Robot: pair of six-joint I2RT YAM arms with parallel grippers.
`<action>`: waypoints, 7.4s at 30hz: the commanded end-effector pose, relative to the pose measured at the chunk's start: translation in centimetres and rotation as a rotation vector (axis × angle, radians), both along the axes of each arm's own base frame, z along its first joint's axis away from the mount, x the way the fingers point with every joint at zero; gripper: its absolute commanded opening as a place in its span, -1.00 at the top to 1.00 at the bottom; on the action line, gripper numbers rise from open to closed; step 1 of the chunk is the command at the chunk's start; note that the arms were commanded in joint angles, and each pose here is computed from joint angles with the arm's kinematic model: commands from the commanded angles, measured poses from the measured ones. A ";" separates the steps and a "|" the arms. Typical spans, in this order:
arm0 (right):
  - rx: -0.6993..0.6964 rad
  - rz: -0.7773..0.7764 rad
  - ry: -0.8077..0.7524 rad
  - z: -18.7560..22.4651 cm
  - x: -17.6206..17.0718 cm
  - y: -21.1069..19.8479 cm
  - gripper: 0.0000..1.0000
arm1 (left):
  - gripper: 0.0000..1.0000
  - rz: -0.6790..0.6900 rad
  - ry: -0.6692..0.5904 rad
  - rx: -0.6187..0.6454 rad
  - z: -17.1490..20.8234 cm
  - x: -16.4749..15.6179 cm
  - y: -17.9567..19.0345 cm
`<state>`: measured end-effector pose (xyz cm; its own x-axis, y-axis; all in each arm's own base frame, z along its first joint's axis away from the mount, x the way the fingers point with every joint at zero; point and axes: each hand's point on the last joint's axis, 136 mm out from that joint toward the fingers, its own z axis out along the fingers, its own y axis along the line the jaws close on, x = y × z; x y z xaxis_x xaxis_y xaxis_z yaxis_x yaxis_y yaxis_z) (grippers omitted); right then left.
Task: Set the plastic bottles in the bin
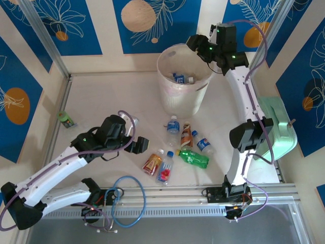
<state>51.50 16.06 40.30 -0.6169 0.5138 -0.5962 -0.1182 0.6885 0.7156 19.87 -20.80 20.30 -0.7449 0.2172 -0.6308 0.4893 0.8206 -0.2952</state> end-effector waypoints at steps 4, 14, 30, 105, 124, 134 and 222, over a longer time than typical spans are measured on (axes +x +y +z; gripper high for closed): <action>-0.002 0.073 -0.112 3.9 -8.8 0.4 -0.20 | -0.85 -0.002 0.114 0.056 -3.7 -0.9 0.2; -0.046 0.084 0.001 -3.2 -21.3 0.1 -0.21 | -0.79 -0.082 0.301 0.075 -7.9 -2.4 -2.3; -0.008 0.074 0.110 -7.4 -25.7 -0.6 -0.19 | -0.91 -0.150 0.348 0.341 -12.4 -4.2 -3.9; 0.008 0.049 0.099 -6.2 -25.7 -1.3 -0.26 | -1.00 -0.331 0.263 0.530 -15.1 -0.3 -3.1; 0.008 0.045 0.105 -6.5 -25.9 -1.5 -0.27 | -0.39 -0.287 0.249 0.455 -14.2 0.3 -4.3; 0.037 0.110 0.108 -6.3 -25.9 -0.2 -0.26 | -0.29 -0.271 0.058 0.314 -7.2 1.4 -5.2; -0.001 0.077 0.185 -10.4 -29.9 -0.8 -0.23 | -0.96 -0.004 -0.385 -0.322 24.1 21.2 -14.3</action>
